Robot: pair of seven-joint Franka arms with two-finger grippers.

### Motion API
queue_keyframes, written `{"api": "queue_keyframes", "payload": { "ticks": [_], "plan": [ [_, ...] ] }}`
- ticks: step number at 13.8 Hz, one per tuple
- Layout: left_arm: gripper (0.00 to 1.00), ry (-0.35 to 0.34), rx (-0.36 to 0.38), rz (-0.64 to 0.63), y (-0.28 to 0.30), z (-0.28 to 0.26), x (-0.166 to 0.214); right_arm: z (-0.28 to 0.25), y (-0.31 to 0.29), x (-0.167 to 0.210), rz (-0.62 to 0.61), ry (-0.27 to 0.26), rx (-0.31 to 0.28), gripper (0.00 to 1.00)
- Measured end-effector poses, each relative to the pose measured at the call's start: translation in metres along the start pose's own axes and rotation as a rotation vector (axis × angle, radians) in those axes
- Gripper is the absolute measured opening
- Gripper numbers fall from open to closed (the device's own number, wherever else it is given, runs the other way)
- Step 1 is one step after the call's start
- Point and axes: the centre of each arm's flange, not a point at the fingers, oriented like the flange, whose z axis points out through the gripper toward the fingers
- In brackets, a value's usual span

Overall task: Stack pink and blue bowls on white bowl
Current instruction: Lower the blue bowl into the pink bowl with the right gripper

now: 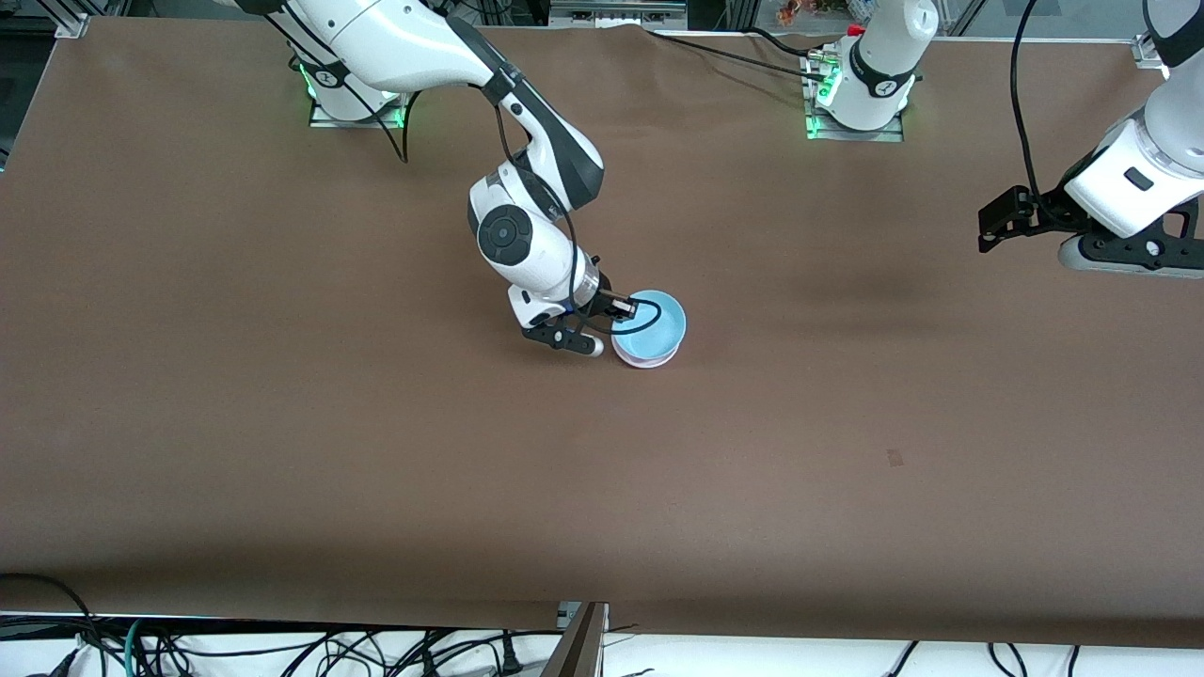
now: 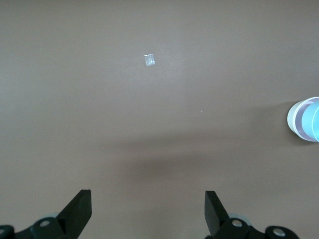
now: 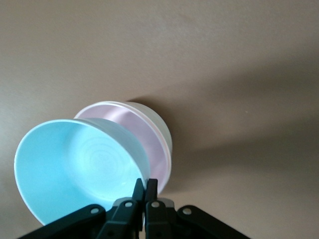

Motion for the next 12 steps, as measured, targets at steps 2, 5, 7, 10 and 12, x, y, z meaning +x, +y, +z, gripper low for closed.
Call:
{"api": "queue_keyframes", "payload": {
  "ticks": [2, 5, 7, 10, 12],
  "plan": [
    [1.00, -0.001, 0.000, -0.001, -0.0004, 0.0001, -0.0001, 0.0015, 0.0015, -0.0011, -0.002, -0.010, -0.015, 0.03],
    [1.00, -0.001, 0.000, -0.001, -0.0007, 0.0001, -0.0001, 0.0022, 0.0024, -0.0014, -0.005, -0.014, -0.023, 0.03],
    [1.00, -0.001, 0.000, -0.002, -0.0011, 0.0002, 0.0000, 0.0025, 0.0024, -0.0018, -0.007, -0.014, -0.024, 0.03],
    [1.00, -0.001, 0.000, -0.003, -0.0019, 0.0004, 0.0001, 0.0034, 0.0029, -0.0019, -0.009, -0.013, -0.028, 0.03],
    [1.00, -0.001, 0.000, -0.004, -0.0023, 0.0004, 0.0001, 0.0050, 0.0034, -0.0021, -0.011, -0.012, -0.032, 0.03]
  ]
}}
